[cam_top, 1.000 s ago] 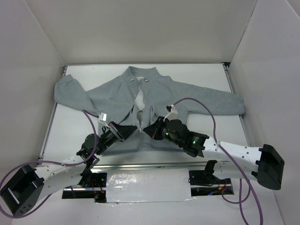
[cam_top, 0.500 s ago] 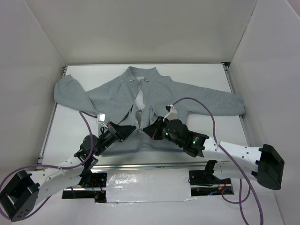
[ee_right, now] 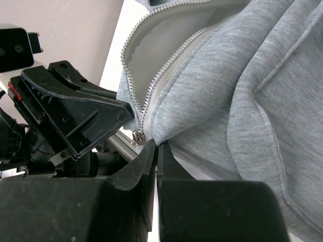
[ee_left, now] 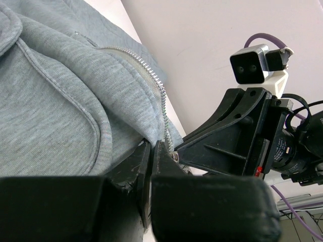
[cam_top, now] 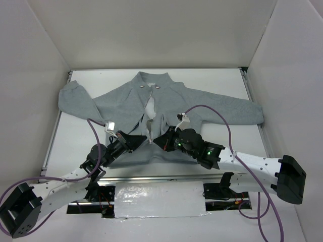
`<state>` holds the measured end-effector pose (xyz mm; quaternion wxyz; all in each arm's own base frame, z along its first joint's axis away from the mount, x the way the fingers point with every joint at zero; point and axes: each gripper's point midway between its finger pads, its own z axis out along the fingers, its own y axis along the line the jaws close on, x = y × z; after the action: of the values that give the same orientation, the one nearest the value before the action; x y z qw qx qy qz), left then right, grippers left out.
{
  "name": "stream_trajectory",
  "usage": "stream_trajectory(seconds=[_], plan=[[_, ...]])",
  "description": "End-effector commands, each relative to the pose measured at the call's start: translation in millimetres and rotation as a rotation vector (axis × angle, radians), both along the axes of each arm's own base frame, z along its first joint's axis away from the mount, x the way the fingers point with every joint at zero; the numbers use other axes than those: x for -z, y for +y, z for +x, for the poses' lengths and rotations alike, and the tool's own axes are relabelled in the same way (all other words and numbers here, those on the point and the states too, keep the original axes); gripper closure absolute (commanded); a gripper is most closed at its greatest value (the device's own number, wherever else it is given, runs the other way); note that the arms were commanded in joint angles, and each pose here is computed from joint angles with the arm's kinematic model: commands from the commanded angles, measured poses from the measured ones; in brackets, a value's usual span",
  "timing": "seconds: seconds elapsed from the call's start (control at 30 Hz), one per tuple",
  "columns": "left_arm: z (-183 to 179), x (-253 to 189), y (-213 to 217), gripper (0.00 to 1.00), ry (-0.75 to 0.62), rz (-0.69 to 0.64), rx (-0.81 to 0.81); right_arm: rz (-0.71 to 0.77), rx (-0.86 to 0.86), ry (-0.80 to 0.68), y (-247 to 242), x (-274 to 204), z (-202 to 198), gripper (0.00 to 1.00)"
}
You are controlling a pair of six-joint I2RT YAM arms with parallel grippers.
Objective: Zip up the jacket
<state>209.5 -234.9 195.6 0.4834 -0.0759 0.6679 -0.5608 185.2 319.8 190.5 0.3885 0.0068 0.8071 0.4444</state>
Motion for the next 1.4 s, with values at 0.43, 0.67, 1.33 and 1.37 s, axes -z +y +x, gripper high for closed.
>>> stream_trajectory(seconds=[0.43, 0.67, 1.33, 1.37], plan=[[0.0, -52.9, 5.2, 1.0, -0.127, -0.077, -0.029, 0.067, -0.05, -0.046, 13.0, -18.5, -4.6, 1.0], [-1.6, -50.5, 4.5, 1.0, -0.121, -0.082, -0.02, 0.08, -0.044, -0.064, 11.0, -25.0, -3.9, 1.0], [-5.6, -41.9, 4.0, 1.0, -0.105, -0.099, -0.002, 0.07, 0.009, -0.094, 9.7, -33.4, 8.1, 1.0], [-5.0, -41.6, 4.4, 1.0, -0.103, -0.099, -0.005, 0.071, 0.008, -0.096, 10.2, -33.9, 8.1, 1.0]])
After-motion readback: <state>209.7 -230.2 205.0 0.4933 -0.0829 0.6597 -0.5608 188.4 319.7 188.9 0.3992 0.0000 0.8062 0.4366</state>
